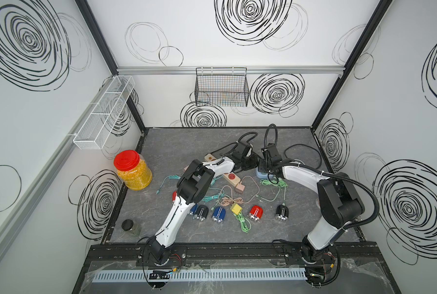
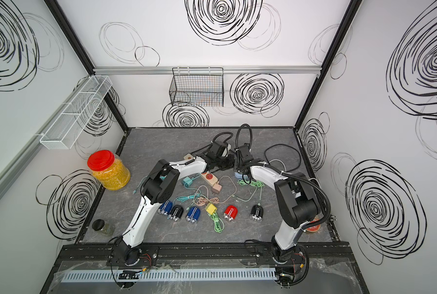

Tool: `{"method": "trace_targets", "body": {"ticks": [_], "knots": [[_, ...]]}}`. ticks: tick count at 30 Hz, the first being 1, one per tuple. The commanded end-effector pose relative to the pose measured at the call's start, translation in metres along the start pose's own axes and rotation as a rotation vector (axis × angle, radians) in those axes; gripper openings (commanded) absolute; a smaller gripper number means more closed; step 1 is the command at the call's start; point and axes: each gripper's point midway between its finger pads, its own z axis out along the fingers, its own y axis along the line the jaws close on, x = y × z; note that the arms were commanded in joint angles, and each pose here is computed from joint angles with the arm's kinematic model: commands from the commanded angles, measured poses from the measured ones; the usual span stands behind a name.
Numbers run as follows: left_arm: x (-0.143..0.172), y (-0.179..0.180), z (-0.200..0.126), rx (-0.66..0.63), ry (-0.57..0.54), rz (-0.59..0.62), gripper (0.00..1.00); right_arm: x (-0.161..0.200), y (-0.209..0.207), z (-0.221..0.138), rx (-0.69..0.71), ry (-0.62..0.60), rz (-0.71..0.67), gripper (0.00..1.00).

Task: Unplug the electric shaver
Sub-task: Remove the plug from the socket.

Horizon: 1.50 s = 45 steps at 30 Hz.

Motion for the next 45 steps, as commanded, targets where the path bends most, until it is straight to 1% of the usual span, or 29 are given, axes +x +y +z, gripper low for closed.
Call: {"method": "trace_targets", "body": {"ticks": [1,5,8,10,14,20,24,26,29,32,35,38,45], "knots": [[0.001,0.010,0.007,-0.035,-0.004,0.011,0.00,0.024,-0.008,0.015,0.039,0.088,0.009,0.33],[-0.001,0.007,0.008,-0.025,-0.011,0.011,0.00,0.024,-0.007,0.017,0.040,0.093,0.012,0.31],[-0.006,0.002,0.010,-0.006,-0.016,0.013,0.00,0.027,-0.006,0.018,0.039,0.098,0.010,0.22],[-0.009,-0.001,0.011,0.003,-0.017,0.013,0.00,0.026,-0.006,0.017,0.032,0.089,0.010,0.18],[-0.011,-0.004,0.015,-0.006,-0.013,0.024,0.00,0.019,-0.004,0.011,0.011,0.052,0.005,0.17],[0.002,0.027,0.012,-0.143,0.009,0.012,0.00,-0.001,-0.004,-0.002,0.007,-0.016,-0.006,0.17],[0.014,0.042,0.008,-0.190,0.018,-0.001,0.00,-0.012,-0.011,-0.006,0.013,-0.047,0.006,0.17],[0.018,0.048,0.007,-0.208,0.022,-0.001,0.00,-0.018,-0.016,-0.007,-0.009,-0.052,0.031,0.17],[0.024,0.055,0.007,-0.221,0.030,-0.009,0.00,-0.024,-0.018,-0.011,-0.047,-0.057,0.066,0.17],[0.027,0.055,0.009,-0.212,0.032,-0.014,0.00,-0.028,-0.015,-0.017,-0.057,-0.068,0.064,0.17],[0.026,0.050,0.010,-0.207,0.032,-0.009,0.00,-0.027,-0.006,-0.018,-0.047,-0.070,0.030,0.17],[0.026,0.046,0.012,-0.207,0.035,-0.002,0.00,-0.023,0.000,-0.013,-0.004,-0.052,-0.019,0.17],[0.029,0.050,0.015,-0.214,0.043,-0.005,0.00,-0.019,0.011,-0.003,0.042,-0.024,-0.086,0.16]]}}
